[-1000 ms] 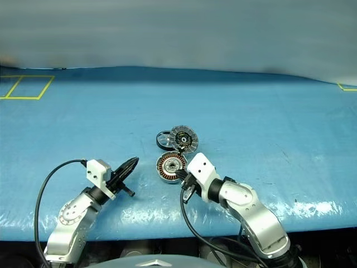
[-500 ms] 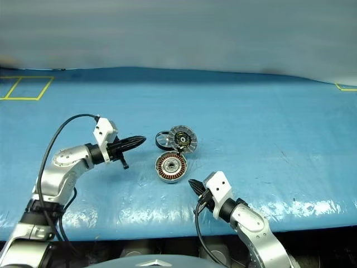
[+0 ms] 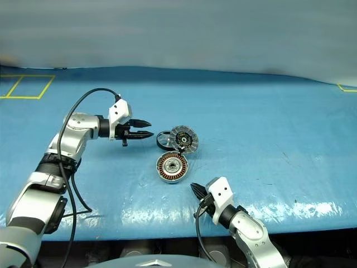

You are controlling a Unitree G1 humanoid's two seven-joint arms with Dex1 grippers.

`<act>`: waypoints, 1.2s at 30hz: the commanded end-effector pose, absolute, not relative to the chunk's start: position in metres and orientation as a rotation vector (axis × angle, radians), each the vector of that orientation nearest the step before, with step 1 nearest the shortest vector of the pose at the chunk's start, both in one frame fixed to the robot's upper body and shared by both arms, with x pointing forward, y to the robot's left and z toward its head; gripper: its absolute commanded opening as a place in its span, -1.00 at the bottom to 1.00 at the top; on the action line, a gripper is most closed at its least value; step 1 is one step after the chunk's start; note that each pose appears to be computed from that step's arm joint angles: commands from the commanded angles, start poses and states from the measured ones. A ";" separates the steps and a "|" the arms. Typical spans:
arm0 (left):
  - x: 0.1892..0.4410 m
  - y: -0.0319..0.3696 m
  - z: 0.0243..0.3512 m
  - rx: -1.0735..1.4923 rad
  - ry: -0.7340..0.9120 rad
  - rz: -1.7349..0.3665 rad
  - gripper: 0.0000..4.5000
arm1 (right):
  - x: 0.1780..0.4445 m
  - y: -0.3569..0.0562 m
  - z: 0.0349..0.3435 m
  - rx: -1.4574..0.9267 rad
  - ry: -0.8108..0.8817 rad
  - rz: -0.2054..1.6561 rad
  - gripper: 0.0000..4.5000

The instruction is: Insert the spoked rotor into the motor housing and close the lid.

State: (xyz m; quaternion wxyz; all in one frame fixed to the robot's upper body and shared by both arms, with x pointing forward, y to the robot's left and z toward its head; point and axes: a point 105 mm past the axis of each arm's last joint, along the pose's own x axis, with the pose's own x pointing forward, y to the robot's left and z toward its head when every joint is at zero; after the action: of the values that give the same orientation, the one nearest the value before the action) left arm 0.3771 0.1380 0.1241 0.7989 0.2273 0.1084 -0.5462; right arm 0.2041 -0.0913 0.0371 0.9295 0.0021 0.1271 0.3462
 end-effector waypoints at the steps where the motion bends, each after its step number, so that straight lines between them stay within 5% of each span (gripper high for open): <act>1: 0.383 0.132 0.134 0.563 0.195 -1.200 0.29 | 0.205 -0.091 0.045 0.000 0.220 0.699 -1.00; 36: 0.393 0.102 0.104 0.869 0.373 -1.370 0.29 | 0.203 -0.092 0.041 -0.002 0.231 0.622 -1.00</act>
State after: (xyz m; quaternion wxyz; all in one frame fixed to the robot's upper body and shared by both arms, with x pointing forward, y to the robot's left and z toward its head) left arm 0.3890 0.1060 0.0929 0.6765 0.3710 0.1823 -0.6095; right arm 0.2027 -0.0943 0.0303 0.9437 -0.0008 0.1350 0.3021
